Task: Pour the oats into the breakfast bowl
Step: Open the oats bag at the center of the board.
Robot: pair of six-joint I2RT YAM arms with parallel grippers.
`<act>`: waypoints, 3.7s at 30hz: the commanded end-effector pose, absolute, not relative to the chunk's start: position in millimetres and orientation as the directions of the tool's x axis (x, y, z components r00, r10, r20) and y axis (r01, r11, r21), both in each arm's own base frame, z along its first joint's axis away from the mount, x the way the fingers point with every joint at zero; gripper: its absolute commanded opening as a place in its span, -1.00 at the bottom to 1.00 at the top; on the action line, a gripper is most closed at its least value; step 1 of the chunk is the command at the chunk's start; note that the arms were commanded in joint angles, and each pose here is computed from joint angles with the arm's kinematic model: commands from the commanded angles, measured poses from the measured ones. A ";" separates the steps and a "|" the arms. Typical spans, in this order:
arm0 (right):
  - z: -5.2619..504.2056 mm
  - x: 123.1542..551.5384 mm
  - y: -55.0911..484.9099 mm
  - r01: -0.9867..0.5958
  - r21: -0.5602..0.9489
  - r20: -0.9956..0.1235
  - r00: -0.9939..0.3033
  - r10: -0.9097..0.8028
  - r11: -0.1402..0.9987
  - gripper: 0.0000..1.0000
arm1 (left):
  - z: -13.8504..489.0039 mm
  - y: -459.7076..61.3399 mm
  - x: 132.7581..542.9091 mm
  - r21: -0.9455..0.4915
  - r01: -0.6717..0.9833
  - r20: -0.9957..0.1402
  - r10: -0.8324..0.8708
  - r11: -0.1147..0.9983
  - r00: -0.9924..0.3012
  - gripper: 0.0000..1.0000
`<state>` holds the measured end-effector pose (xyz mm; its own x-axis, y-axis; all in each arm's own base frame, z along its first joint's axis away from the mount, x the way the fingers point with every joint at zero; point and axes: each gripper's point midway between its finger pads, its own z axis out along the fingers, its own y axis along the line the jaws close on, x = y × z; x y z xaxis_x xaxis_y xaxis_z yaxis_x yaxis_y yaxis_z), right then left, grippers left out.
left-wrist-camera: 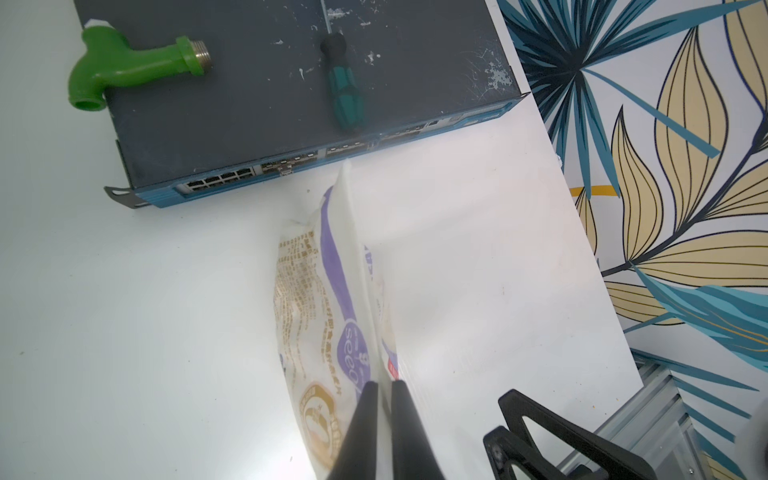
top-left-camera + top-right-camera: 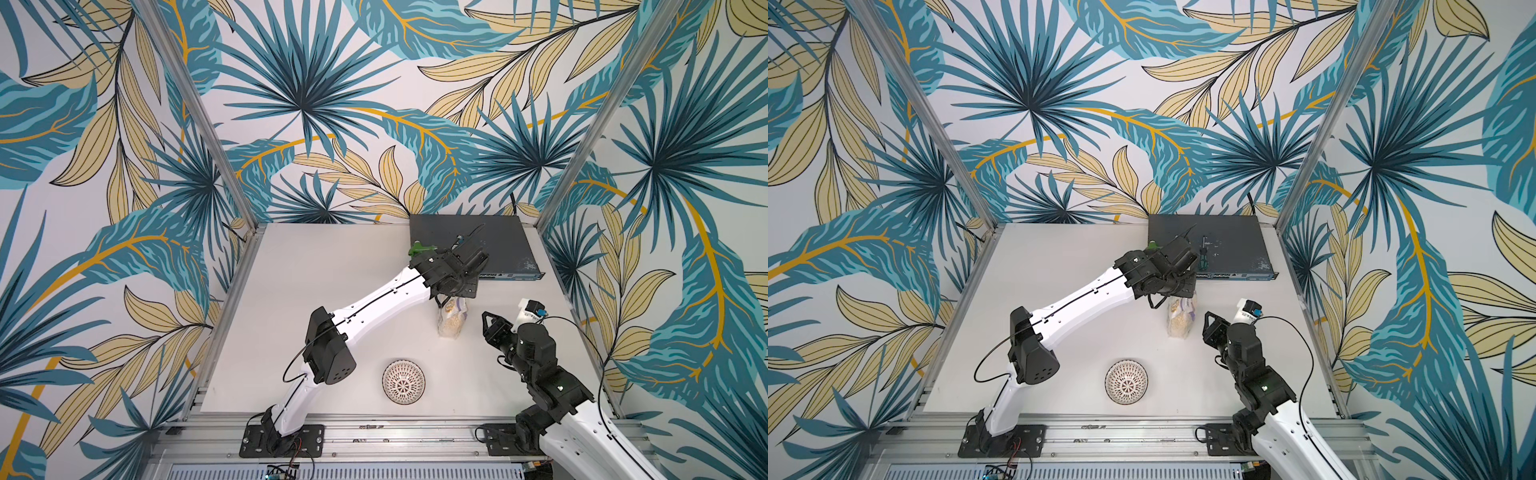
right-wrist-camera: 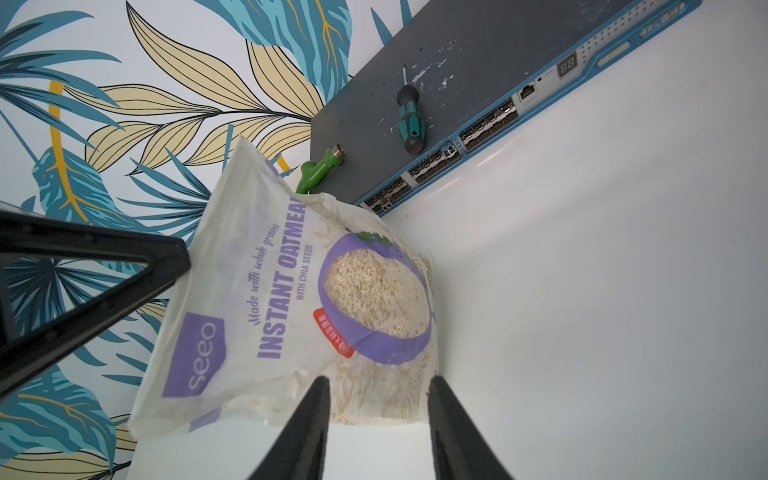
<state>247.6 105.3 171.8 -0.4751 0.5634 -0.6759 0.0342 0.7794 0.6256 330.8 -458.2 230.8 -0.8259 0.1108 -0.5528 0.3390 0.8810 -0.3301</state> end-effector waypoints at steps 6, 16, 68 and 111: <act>178.0 251.5 108.0 0.011 0.634 -0.684 -0.458 0.568 0.773 -0.09 | 240.9 -448.6 329.3 -0.332 0.322 -0.558 0.091 0.887 -0.825 -0.95; 178.7 315.1 59.8 0.207 0.502 -0.716 -0.445 0.538 0.840 -0.10 | 229.6 -436.5 326.8 -0.412 0.269 -0.503 0.029 0.871 -0.864 -1.00; 207.8 325.7 173.0 -0.204 0.713 -0.582 -0.705 0.405 0.670 -0.53 | 219.0 -439.5 319.3 -0.478 0.241 -0.440 0.007 0.845 -0.898 -1.00; 206.6 325.3 184.9 -0.230 0.705 -0.591 -0.713 0.377 0.671 -1.00 | 219.7 -443.7 317.5 -0.485 0.268 -0.442 0.031 0.832 -0.897 -0.81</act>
